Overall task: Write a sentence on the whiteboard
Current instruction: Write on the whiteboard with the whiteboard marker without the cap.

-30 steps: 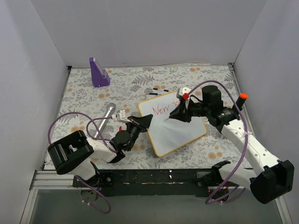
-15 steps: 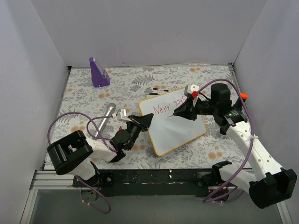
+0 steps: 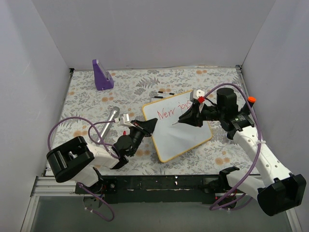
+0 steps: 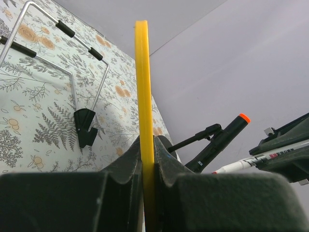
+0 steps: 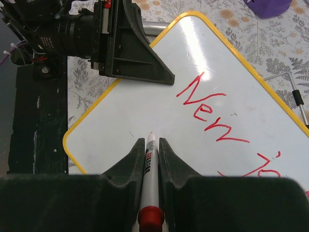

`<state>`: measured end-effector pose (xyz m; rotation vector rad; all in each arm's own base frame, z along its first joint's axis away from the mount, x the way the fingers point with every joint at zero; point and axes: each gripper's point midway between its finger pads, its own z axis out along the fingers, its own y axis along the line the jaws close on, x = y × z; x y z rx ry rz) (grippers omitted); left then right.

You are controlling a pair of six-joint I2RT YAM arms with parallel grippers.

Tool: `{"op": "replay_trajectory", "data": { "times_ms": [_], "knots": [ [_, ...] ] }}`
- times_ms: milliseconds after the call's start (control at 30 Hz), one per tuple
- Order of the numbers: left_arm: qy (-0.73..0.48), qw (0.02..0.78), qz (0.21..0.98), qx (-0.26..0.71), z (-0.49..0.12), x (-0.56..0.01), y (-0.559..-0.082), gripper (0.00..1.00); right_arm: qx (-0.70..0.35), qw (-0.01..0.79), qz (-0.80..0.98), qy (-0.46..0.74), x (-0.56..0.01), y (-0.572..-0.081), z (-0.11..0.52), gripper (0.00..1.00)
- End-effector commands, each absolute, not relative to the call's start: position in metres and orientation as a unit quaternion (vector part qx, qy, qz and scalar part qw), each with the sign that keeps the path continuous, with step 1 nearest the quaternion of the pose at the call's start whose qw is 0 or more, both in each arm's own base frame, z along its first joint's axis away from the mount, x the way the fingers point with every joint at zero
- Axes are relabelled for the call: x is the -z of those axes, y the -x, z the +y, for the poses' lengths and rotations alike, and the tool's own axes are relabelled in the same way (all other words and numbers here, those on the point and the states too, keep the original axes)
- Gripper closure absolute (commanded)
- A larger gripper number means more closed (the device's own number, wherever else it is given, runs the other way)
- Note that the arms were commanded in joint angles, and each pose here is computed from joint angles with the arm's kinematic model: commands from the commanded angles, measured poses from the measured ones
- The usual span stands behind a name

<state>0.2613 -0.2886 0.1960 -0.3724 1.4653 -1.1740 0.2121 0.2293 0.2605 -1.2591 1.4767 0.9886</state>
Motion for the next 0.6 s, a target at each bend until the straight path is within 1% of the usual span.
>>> {"op": "replay_trajectory", "data": {
  "times_ms": [0,200,333,567],
  "knots": [
    [0.152,0.602,0.553,0.555,-0.281,-0.246,-0.252,1.00,-0.411,0.467,0.590,0.514,-0.261,-0.210,0.231,0.99],
    [0.147,0.601,0.549,0.562,-0.280,-0.249,-0.248,1.00,-0.414,0.466,0.593,0.509,-0.257,-0.212,0.232,0.99],
    [0.147,0.600,0.550,0.562,-0.281,-0.249,-0.248,1.00,-0.444,0.455,0.592,0.495,-0.255,-0.209,0.238,0.99],
    [0.161,0.594,0.554,0.560,-0.280,-0.245,-0.251,1.00,-0.424,0.467,0.612,0.478,-0.257,-0.224,0.242,0.99]
  ]
}}
